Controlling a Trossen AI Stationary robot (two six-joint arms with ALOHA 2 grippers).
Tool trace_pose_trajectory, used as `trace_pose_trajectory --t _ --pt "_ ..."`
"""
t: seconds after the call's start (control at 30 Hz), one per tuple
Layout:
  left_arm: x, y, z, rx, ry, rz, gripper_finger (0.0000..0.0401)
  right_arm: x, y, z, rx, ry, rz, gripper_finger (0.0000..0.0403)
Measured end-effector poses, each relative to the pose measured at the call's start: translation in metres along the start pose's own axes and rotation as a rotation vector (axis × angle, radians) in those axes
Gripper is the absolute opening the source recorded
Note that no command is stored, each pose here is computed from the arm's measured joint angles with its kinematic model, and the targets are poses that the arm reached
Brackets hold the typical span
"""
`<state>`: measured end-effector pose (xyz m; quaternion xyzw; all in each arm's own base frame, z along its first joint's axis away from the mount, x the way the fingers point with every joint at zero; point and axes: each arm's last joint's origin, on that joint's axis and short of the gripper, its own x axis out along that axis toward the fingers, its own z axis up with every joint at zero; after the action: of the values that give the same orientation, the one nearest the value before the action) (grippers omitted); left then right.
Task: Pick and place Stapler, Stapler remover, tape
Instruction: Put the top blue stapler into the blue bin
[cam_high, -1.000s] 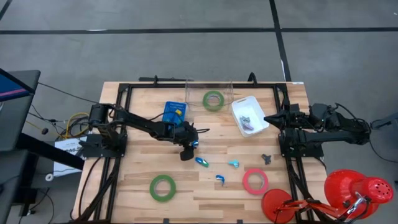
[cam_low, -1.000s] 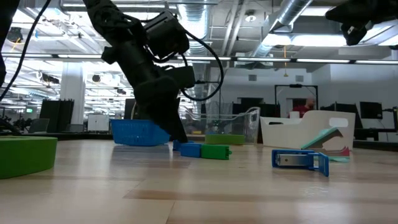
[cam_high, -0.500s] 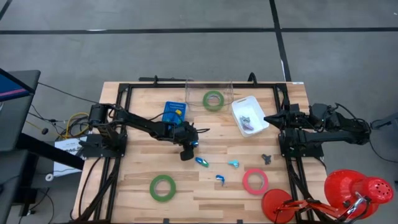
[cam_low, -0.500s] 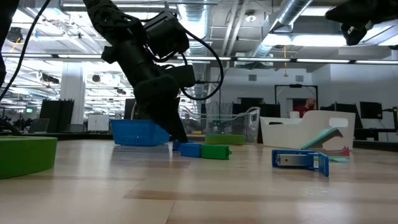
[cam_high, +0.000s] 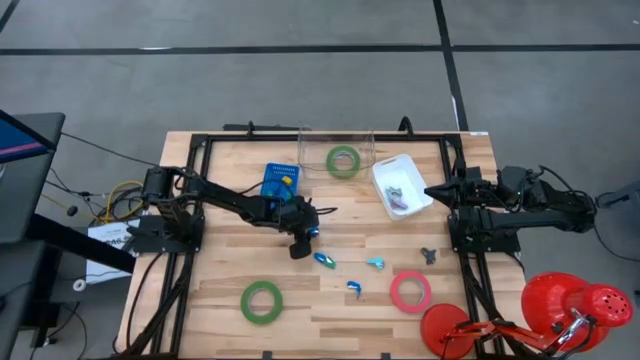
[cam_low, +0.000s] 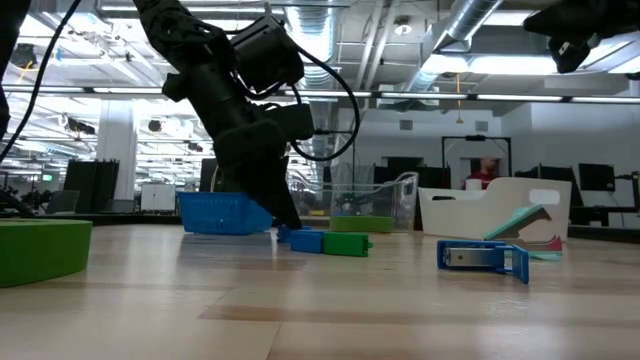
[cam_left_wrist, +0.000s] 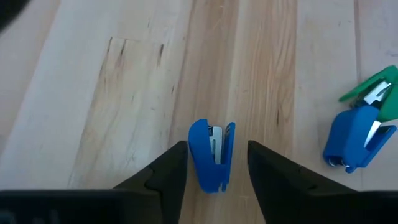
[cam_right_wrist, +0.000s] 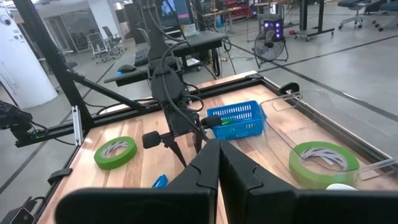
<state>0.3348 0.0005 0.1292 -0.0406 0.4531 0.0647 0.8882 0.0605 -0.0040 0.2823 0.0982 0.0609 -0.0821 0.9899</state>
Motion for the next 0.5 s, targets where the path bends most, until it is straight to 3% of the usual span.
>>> trace_pose_trajectory --t 0.27,0.5 --pt "0.0002 -0.0015 -0.0021 0.020 0.018 0.002 0.0234 0.0000 -0.0004 -0.0017 -0.003 0.017 -0.004 0.0000" --pt "0.0016 0.0005 -0.0039 0.043 0.033 0.053 0.0239 0.0000 -0.0006 -0.0028 -0.004 0.027 -0.006 0.0000"
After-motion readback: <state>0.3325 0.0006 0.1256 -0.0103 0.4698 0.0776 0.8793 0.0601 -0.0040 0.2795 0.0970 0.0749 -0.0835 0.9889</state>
